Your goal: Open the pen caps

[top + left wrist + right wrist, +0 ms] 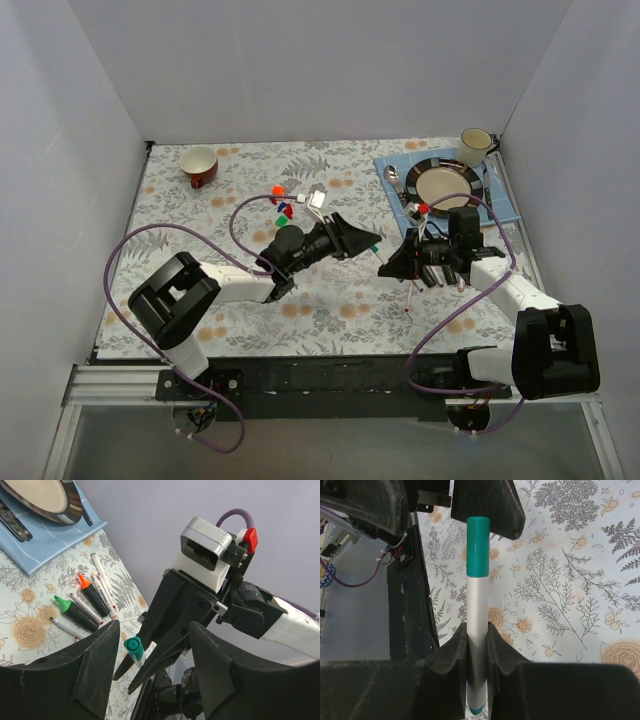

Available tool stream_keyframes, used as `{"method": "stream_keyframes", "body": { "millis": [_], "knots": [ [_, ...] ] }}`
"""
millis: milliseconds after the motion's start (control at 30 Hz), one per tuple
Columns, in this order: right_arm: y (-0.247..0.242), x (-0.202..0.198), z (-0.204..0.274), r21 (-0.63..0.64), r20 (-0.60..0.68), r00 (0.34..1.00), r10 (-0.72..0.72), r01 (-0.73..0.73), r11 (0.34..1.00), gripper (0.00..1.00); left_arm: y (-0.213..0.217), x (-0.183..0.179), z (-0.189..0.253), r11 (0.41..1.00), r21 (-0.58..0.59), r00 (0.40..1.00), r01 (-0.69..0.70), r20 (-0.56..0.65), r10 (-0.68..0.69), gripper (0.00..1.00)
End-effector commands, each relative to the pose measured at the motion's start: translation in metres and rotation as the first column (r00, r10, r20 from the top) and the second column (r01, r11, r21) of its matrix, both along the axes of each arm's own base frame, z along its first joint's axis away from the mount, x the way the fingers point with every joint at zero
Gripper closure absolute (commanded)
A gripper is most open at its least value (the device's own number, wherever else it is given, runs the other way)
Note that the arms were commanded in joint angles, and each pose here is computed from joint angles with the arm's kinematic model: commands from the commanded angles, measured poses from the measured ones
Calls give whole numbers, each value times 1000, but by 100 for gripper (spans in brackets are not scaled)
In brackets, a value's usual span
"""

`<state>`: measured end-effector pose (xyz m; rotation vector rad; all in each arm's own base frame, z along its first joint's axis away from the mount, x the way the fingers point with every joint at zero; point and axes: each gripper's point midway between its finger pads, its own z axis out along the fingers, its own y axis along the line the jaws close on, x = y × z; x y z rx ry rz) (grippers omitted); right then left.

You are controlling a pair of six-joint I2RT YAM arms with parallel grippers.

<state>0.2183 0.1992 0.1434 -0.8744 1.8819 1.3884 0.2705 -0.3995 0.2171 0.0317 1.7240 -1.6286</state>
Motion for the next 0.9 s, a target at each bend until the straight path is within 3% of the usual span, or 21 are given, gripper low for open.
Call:
{"method": "stream_keyframes", "body": {
  "millis": [0, 300, 500, 533, 700, 867],
  "knots": [
    [1, 0, 14, 32, 45, 999, 24, -26, 999, 99, -6, -2, 9, 999, -35, 1000, -18, 17, 19, 44],
    [-1, 3, 14, 33, 40, 999, 10, -11, 999, 99, -21, -7, 7, 999, -47, 1000, 2, -2, -2, 60],
    [-2, 3, 14, 33, 37, 999, 5, -6, 999, 99, -21, -6, 5, 999, -40, 1000, -7, -16, 6, 87],
    [-2, 3, 13, 32, 32, 999, 3, -4, 999, 99, -19, -4, 7, 999, -43, 1000, -21, -12, 20, 100],
    [-3, 3, 13, 31, 28, 1000, 1, -2, 1000, 99, 2, 18, 17, 988, 16, 987, -154, 40, 153, 100],
    [-3, 1, 13, 39, 16, 1000, 9, -10, 999, 99, 72, 68, 42, 922, 53, 919, -384, 114, 377, 100]
  ]
}}
